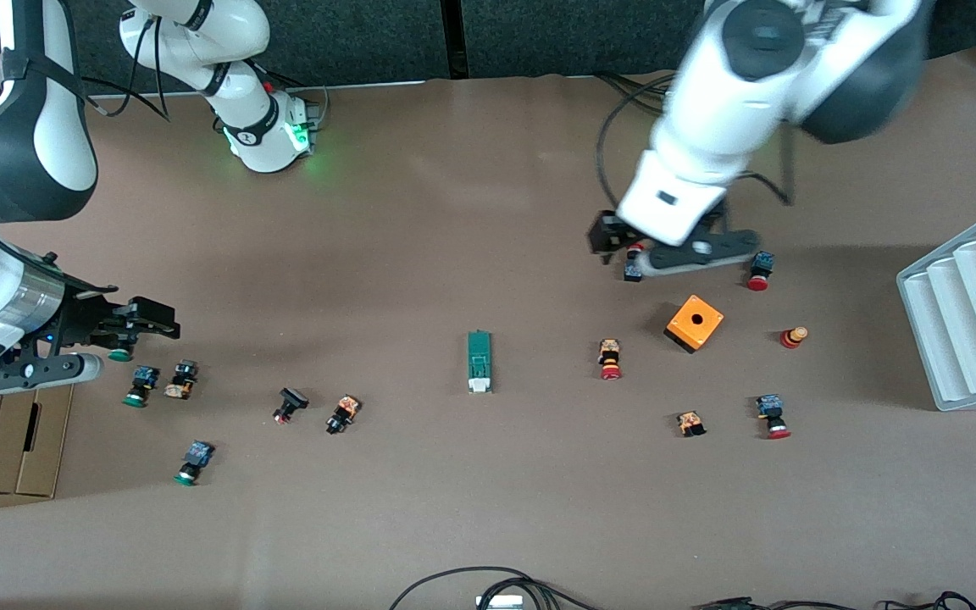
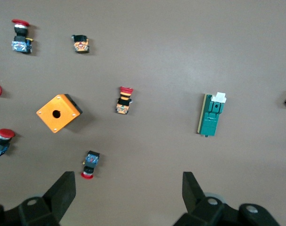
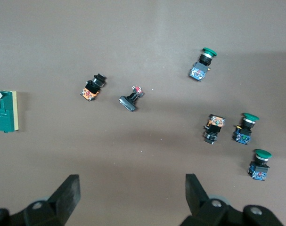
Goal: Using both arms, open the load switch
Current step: 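Move the left gripper above the green load switch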
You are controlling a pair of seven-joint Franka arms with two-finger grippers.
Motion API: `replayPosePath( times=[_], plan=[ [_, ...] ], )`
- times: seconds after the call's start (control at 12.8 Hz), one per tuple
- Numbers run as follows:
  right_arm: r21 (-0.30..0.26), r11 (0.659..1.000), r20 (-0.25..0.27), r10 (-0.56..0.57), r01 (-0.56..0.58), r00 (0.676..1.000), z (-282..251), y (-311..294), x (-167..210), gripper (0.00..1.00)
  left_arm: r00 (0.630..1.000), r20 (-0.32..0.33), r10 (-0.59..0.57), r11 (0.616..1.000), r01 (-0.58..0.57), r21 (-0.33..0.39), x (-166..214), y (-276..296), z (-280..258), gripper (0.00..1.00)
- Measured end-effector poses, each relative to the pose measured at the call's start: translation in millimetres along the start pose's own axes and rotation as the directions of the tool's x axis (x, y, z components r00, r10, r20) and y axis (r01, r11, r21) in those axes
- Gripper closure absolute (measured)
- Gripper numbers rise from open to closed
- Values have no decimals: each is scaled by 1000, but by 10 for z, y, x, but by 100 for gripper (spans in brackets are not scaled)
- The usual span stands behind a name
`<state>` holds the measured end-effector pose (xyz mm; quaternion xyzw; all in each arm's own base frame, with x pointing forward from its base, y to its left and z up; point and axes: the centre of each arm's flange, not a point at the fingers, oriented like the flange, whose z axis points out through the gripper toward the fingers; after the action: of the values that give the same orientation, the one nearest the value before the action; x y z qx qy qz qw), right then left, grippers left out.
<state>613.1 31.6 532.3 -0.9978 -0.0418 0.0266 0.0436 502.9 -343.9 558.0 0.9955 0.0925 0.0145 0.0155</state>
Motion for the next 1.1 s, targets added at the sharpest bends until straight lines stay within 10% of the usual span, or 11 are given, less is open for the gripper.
replayPosePath(
  times=[1.1],
  plan=[
    [0, 1000, -3, -1, 1, 1000, -11, -2, 2, 0, 944, -328, 50, 997, -26, 78, -1444, 1747, 1745, 0]
  ],
)
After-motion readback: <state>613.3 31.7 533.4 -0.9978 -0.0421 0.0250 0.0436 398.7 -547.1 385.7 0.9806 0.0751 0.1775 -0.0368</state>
